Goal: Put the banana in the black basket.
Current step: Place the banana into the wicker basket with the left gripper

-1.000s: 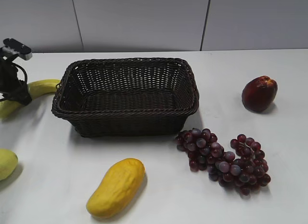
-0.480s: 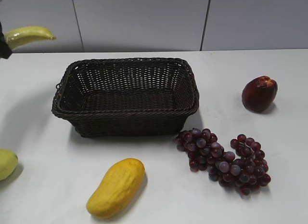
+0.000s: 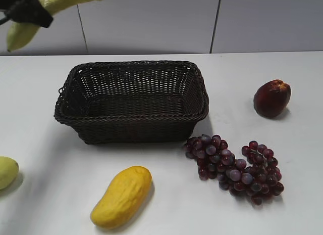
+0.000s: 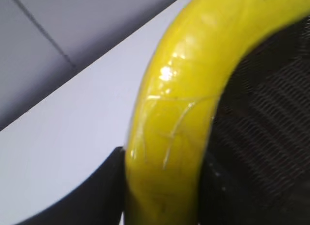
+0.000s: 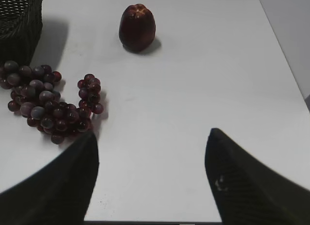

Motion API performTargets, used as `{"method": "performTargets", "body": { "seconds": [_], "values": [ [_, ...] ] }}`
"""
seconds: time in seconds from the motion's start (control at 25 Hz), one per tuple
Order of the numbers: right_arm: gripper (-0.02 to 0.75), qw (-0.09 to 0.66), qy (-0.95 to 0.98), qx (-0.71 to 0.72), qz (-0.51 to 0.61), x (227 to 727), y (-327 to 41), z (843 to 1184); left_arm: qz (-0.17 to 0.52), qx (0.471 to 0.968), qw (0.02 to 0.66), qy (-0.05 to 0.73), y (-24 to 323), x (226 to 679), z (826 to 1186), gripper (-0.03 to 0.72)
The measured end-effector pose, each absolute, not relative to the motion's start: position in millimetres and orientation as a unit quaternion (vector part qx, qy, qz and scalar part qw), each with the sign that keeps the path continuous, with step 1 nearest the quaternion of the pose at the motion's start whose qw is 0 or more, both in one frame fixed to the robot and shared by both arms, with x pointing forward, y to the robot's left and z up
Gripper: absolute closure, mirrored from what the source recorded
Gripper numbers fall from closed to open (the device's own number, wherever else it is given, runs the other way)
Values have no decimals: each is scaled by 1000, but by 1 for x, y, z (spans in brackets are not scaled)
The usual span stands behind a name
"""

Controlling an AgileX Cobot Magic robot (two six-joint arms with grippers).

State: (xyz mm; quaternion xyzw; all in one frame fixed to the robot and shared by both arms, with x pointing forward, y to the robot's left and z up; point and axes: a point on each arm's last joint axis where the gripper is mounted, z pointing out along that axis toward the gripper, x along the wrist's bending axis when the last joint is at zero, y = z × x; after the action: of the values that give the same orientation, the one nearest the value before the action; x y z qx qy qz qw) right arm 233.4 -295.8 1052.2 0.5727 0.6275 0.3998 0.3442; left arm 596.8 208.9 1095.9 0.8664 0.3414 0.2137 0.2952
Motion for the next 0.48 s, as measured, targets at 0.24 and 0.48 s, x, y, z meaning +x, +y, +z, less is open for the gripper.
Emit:
{"method": "performTargets", "body": {
  "seconds": [0.24, 0.48],
  "values": [
    [187, 344, 627, 573, 400, 233, -296, 1052, 176, 890, 318, 275, 139, 586, 1079, 272],
    [187, 344, 627, 573, 400, 233, -296, 1052, 133, 912, 295, 253, 103, 591, 1034, 272]
  ]
}}
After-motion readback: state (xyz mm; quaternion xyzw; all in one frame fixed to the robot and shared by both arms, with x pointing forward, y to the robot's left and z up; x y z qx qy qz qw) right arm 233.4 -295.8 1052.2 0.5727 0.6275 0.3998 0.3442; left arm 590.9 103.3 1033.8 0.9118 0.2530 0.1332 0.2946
